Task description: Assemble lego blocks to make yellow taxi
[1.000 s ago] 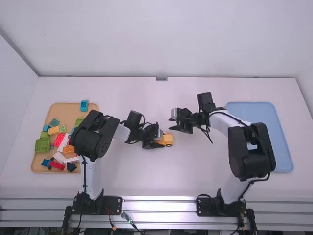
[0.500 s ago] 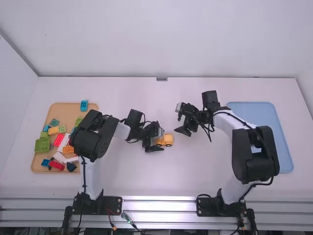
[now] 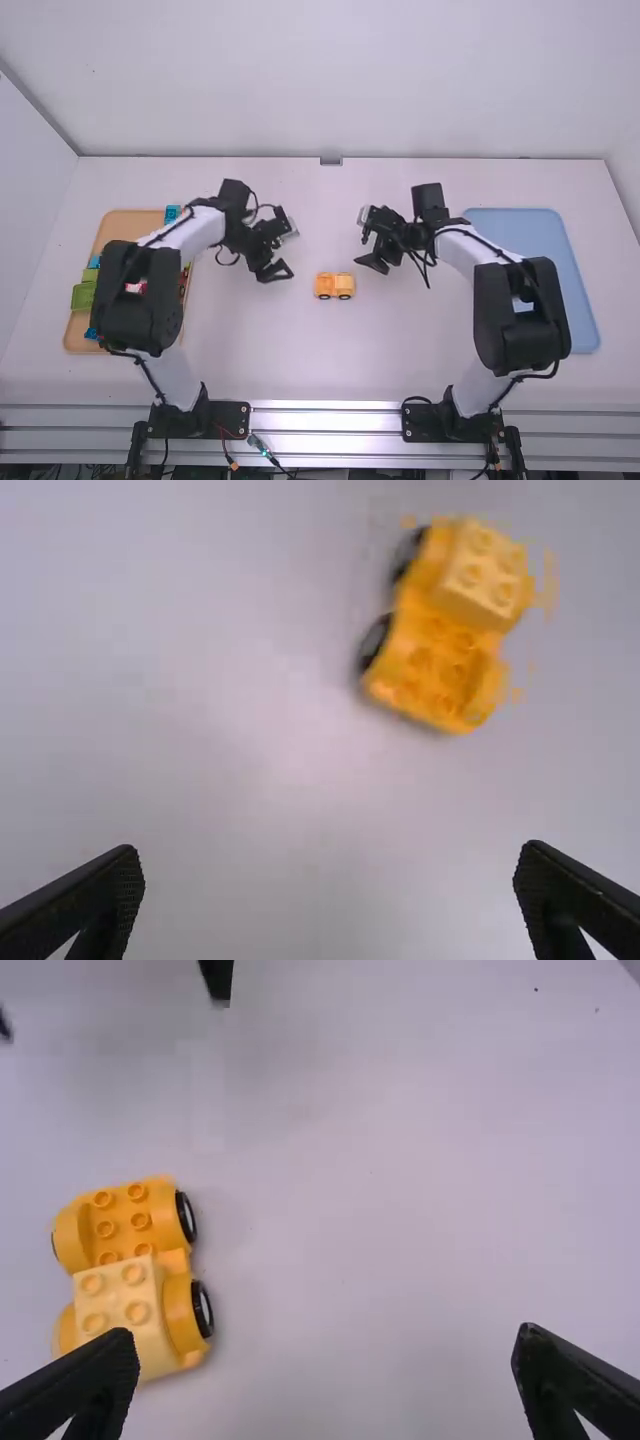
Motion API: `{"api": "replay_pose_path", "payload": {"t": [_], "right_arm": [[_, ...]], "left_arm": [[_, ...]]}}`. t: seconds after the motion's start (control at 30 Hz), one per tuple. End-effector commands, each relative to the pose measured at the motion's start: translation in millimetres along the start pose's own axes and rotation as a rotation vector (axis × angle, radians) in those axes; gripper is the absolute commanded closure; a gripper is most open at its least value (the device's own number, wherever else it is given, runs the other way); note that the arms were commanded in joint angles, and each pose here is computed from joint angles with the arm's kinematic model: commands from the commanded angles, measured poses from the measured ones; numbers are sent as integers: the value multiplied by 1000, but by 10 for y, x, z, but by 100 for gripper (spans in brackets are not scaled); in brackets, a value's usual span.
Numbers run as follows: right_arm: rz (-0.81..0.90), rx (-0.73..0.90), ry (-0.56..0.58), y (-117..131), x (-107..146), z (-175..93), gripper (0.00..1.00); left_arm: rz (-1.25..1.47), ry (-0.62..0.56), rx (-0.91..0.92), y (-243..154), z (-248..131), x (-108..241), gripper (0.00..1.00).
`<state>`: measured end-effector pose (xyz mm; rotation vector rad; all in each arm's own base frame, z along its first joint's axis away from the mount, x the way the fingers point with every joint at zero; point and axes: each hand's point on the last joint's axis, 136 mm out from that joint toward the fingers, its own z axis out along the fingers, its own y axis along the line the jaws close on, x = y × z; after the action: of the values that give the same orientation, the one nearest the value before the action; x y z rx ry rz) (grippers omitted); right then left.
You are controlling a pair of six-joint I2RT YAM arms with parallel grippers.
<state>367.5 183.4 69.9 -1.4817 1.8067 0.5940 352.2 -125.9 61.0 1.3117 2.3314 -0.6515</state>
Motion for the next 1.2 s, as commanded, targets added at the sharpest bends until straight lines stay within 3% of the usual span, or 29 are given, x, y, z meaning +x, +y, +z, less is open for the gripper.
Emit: {"api": "replay_pose_path", "payload": {"t": [0.0,0.1,0.27,0.43,0.6,0.67,0.7,0.87,1.0,1.17], "right_arm": [[-26,21,-20,-59,-120,-51,1],[-41,32,-28,-88,-146,-48,1],[-57,47,-38,-127,-174,-51,1],[-62,54,-40,-147,-178,-57,1],[-72,64,-46,-170,-198,-58,1],[-76,67,-49,-179,-205,-59,1],[-79,69,-51,-185,-212,-59,1],[-93,81,-58,-214,-236,-61,1],[-99,90,-64,-238,-253,-65,1],[-53,116,-84,-309,-304,-77,1]], "left_arm": [[-205,70,-187,408,-431,100,1],[-447,69,-331,765,-819,247,1],[-1123,-79,-580,1313,-1546,784,1],[-1796,-317,-679,1489,-2052,1471,1],[-2148,-410,-672,1367,-2245,2077,1],[-2187,-433,-668,1348,-2287,2214,4],[-2211,-439,-703,1330,-2363,2381,11],[-2279,-416,-834,1240,-2545,2751,12],[-2284,-390,-916,1243,-2624,2867,20],[-2291,-314,-915,1327,-2666,2920,8]]}}
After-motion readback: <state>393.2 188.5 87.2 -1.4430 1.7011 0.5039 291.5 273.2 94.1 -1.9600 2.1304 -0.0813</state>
